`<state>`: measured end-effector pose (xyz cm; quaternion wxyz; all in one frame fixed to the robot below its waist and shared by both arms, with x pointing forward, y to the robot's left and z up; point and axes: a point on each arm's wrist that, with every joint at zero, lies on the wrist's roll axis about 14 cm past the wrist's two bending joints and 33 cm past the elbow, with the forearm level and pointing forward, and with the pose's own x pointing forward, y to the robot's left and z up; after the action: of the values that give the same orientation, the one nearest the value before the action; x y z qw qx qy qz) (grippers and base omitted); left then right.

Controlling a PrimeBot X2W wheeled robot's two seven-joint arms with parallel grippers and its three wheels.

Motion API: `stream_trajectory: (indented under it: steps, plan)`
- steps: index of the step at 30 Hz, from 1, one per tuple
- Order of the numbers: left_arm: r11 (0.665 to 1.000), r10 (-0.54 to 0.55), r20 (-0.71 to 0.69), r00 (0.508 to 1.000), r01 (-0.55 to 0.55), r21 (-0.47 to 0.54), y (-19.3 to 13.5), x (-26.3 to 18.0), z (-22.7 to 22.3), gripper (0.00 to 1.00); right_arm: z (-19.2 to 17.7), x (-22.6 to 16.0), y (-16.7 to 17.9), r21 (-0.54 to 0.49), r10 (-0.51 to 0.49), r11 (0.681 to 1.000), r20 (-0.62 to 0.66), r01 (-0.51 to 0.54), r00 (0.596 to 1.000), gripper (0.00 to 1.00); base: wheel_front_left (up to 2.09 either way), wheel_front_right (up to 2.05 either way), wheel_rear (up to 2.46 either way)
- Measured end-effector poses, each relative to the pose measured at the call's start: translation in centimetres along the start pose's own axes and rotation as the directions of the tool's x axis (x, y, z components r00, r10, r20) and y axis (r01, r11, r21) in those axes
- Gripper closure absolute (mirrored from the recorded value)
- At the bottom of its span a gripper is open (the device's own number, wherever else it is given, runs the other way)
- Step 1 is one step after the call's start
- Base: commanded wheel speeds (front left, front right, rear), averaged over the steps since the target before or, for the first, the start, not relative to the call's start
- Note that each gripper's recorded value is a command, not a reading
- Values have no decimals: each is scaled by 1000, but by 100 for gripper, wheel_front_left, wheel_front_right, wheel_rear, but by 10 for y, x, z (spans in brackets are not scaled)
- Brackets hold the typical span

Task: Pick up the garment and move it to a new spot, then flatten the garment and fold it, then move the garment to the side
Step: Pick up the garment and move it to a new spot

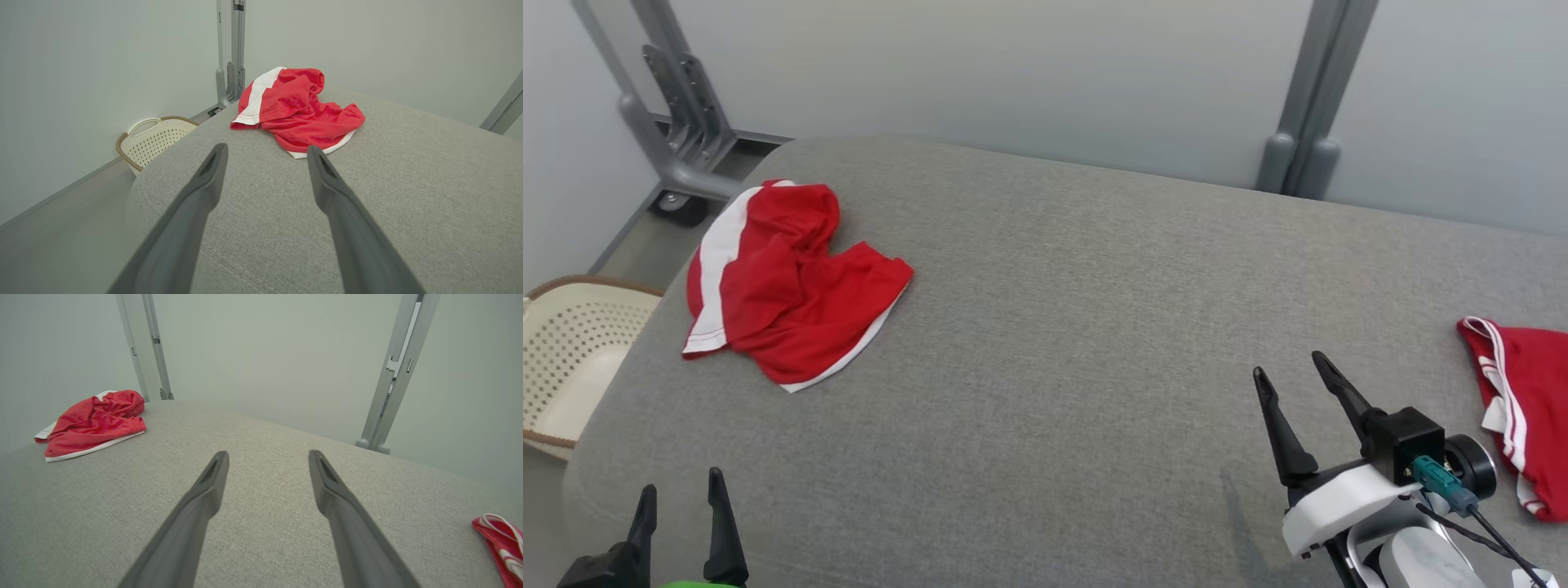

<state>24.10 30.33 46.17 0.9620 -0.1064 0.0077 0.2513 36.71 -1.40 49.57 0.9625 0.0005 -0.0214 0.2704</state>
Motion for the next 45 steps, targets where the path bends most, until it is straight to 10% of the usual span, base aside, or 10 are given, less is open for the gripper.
stream_trajectory:
  steps: [12,45]
  plan:
    - [989,143,25,989,-142,-47,51,-31,5,0,6,13,38,6,110,994,15,-110,994,0,0,0,0]
    - [959,-27,-469,883,-110,-262,-73,149,-94,0,-66,49,-68,-32,-66,997,-88,64,994,0,0,0,0]
